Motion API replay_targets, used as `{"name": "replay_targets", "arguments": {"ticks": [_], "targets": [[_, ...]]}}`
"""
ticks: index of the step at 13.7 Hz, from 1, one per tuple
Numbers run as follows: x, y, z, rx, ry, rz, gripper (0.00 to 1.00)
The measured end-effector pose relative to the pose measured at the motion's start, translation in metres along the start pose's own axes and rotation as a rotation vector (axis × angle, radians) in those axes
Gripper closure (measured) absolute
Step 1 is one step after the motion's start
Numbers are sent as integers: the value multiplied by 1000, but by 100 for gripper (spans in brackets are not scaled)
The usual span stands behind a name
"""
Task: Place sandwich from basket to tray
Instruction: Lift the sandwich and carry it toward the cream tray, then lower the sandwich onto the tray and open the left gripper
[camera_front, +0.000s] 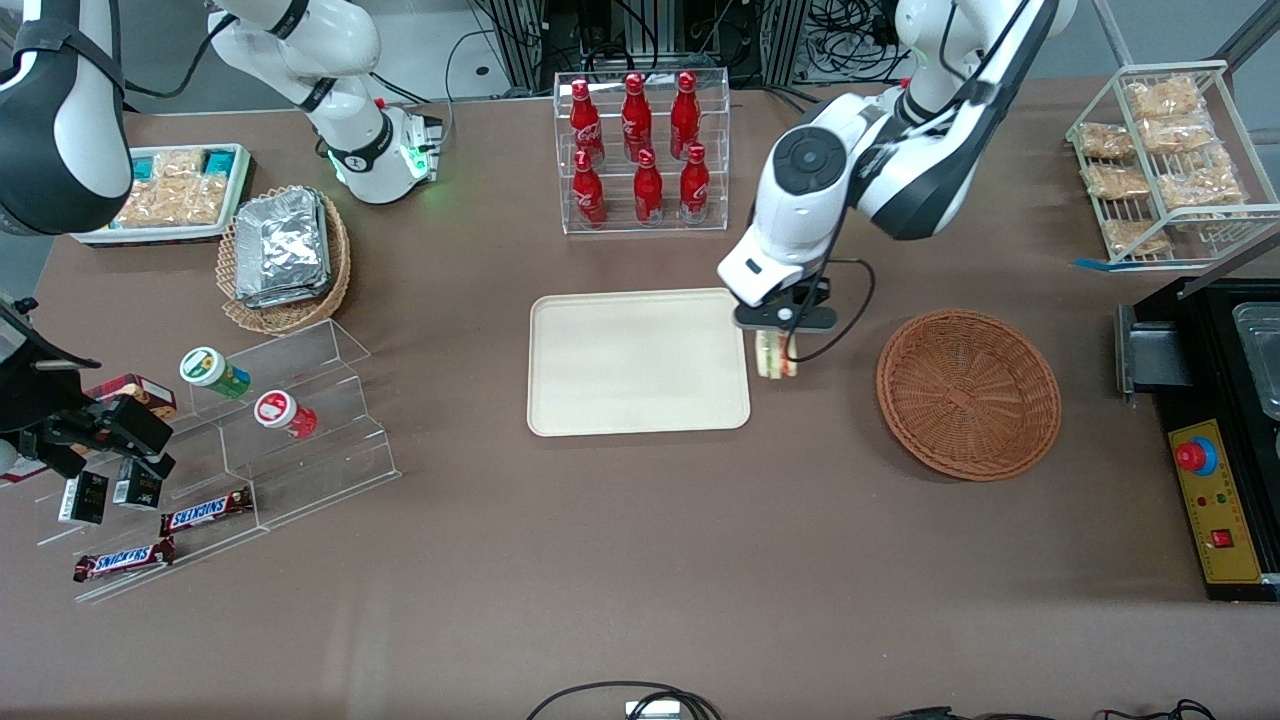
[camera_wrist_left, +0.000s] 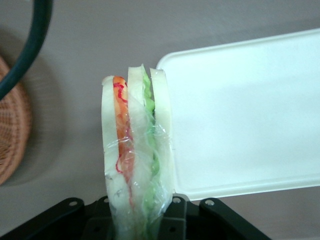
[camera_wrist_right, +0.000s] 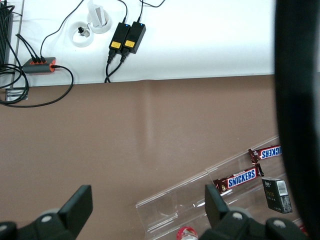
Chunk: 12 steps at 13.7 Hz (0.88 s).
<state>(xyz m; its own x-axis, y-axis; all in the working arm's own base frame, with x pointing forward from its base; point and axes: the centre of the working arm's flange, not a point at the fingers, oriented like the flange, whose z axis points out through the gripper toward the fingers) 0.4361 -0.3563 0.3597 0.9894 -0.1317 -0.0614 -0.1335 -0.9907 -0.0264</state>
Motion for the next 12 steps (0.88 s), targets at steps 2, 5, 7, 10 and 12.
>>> {"name": "replay_targets", "arguments": {"ticks": [2,5,7,10,12], "targets": [[-1,10,17,-21,-24,16,80],[-3,32,45,-42,-26,-4,80],[-11,53,74,-9,-30,-18,80],[-10,74,109,13,-43,-15,80],[-11,82,127,23,-53,4,80]]}}
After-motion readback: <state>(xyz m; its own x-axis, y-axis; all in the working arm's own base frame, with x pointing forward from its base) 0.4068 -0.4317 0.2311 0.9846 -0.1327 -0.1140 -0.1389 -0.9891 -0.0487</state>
